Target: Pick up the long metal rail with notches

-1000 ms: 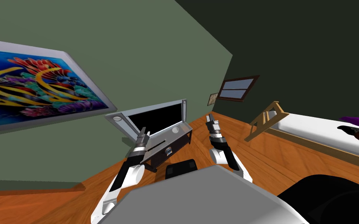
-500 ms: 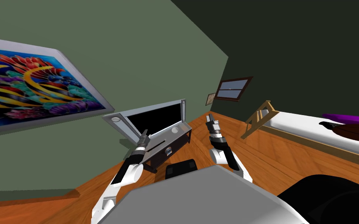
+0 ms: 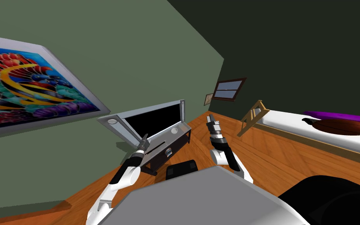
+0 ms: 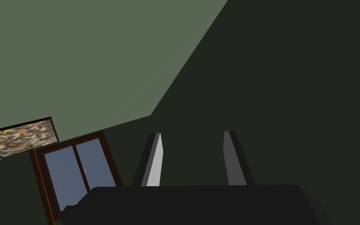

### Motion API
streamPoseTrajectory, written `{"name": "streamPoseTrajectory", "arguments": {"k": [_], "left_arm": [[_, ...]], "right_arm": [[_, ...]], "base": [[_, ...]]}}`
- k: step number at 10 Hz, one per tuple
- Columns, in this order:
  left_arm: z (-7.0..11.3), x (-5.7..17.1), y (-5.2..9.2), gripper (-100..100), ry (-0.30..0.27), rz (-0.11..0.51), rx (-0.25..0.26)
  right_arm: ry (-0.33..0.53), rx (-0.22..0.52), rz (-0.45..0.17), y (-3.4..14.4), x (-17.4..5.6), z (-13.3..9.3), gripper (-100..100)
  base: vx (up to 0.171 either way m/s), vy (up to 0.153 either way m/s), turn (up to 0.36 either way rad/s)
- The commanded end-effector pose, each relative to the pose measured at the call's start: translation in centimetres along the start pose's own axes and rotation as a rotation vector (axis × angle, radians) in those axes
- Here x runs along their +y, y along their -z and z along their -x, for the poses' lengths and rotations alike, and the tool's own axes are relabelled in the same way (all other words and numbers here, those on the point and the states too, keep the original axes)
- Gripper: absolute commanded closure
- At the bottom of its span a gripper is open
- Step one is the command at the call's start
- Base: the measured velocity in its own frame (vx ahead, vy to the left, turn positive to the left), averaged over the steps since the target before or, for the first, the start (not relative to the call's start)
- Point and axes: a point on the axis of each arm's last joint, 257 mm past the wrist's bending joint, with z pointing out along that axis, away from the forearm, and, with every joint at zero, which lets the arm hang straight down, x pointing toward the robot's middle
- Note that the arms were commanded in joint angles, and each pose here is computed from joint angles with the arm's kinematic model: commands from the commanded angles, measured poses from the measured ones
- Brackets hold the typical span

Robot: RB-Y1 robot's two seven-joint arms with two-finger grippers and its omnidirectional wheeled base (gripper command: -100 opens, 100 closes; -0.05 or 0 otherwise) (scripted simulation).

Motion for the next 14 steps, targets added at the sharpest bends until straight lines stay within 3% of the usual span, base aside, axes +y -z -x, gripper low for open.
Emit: {"name": "streamPoseTrajectory", "arguments": {"k": [1, 2, 3, 4, 5, 6, 7, 8, 9, 14], "left_arm": [[0.3, 1.4, -0.4, -100, 0.017, 0.046, 0.0], [1.3, 3.5, -0.4, -100, 0.039, 0.108, -0.007], [1.3, 3.9, -0.4, -100, 0.044, 0.122, -0.005], [2.2, 6.0, -0.2, -100, 0.064, 0.191, -0.008], [2.4, 6.4, -0.2, -100, 0.073, 0.199, -0.012], [3.3, 8.6, 0.2, -100, 0.099, 0.27, -0.02], [3.4, 8.8, 0.3, -100, 0.105, 0.274, -0.022], [4.4, 10.9, 0.8, -100, 0.128, 0.344, -0.031], [4.4, 10.9, 0.8, -100, 0.138, 0.345, -0.032], [7.8, 17.2, 3.5, -100, 0.247, 0.55, -0.085]], "right_arm": [[0.0, 0.0, 0.0, 0.0, 0.0, 0.0, 0], [0.0, 0.0, 0.0, 0.0, 0.0, 0.0, 0], [0.0, 0.0, 0.0, 0.0, 0.0, 0.0, 0], [0.0, 0.0, 0.0, 0.0, 0.0, 0.0, 0], [0.0, 0.0, 0.0, 0.0, 0.0, 0.0, 0], [0.0, 0.0, 0.0, 0.0, 0.0, 0.0, 0], [0.0, 0.0, 0.0, 0.0, 0.0, 0.0, 0], [0.0, 0.0, 0.0, 0.0, 0.0, 0.0, 0], [0.0, 0.0, 0.0, 0.0, 0.0, 0.0, 0], [0.0, 0.0, 0.0, 0.0, 0.0, 0.0, 0]], "base": [[-0.009, 0.028, -0.059], [-0.003, 0.027, -0.105], [-0.005, 0.029, -0.073], [-0.007, 0.032, -0.149], [-0.004, 0.029, -0.069], [-0.004, 0.028, -0.119], [-0.003, 0.023, -0.078], [-0.001, 0.023, -0.128], [-0.001, 0.021, -0.084], [0.002, 0.021, -0.122]]}}
